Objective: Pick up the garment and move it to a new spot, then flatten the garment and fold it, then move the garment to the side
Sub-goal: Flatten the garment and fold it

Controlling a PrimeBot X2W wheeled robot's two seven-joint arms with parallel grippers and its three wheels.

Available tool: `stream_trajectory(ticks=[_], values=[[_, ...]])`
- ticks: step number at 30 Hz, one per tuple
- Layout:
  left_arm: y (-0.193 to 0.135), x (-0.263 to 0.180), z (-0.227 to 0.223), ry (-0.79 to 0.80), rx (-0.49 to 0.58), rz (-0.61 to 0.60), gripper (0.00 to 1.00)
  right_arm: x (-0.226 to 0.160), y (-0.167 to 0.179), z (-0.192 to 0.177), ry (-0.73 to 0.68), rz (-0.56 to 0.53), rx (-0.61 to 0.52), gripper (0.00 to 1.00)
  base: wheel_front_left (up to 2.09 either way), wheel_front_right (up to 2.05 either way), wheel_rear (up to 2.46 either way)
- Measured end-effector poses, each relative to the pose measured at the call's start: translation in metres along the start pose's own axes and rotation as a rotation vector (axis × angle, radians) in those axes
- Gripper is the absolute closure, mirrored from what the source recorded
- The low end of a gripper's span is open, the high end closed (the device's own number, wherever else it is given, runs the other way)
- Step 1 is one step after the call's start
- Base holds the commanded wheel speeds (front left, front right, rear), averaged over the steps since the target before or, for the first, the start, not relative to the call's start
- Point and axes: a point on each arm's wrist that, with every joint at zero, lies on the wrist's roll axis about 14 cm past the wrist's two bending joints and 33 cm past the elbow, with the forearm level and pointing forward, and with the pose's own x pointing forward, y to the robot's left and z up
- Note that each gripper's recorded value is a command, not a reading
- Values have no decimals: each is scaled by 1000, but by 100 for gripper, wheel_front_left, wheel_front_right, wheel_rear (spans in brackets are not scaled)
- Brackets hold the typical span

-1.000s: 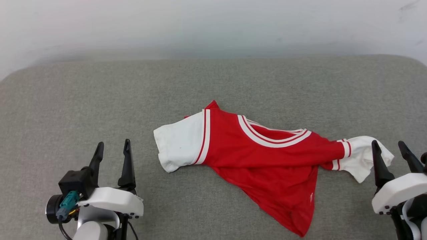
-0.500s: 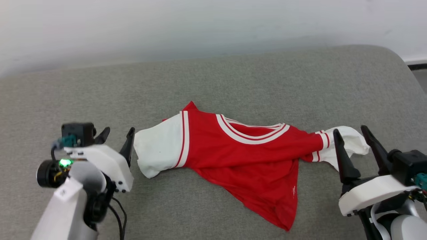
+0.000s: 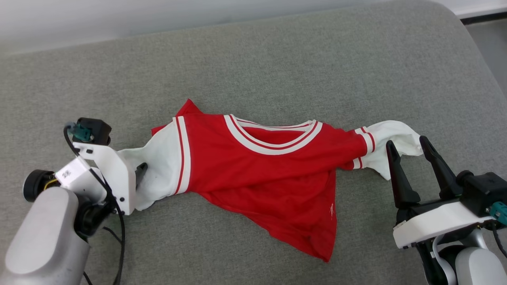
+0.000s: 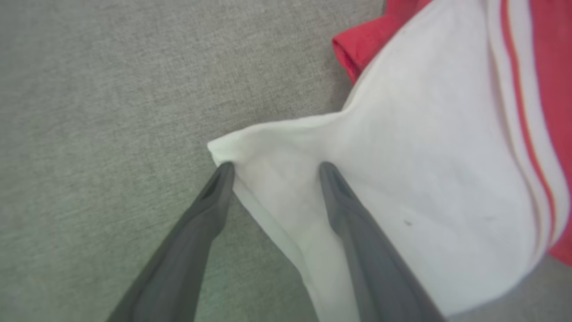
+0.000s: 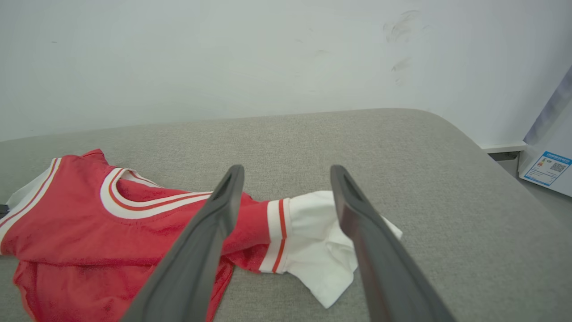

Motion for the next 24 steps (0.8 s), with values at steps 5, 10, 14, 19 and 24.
stream_trajectory(ticks=[5, 10, 14, 19, 24], values=[[2, 13, -12, 127, 43, -16, 0, 2, -10, -8, 15, -31, 6, 0, 0, 0, 0], [-1, 15, -16, 186, 48, -31, 100, 2, -15, -12, 22, -46, 36, 0, 0, 0, 0], [-3, 14, -16, 164, 55, -29, 100, 2, -19, -13, 24, -57, 38, 0, 0, 0, 0], [-2, 8, -6, 59, 73, 11, 100, 2, -30, -16, 48, -86, 54, 0, 0, 0, 0], [-5, -6, 13, -63, 74, 29, 100, -4, -55, -38, 176, -128, 80, 0, 0, 0, 0]])
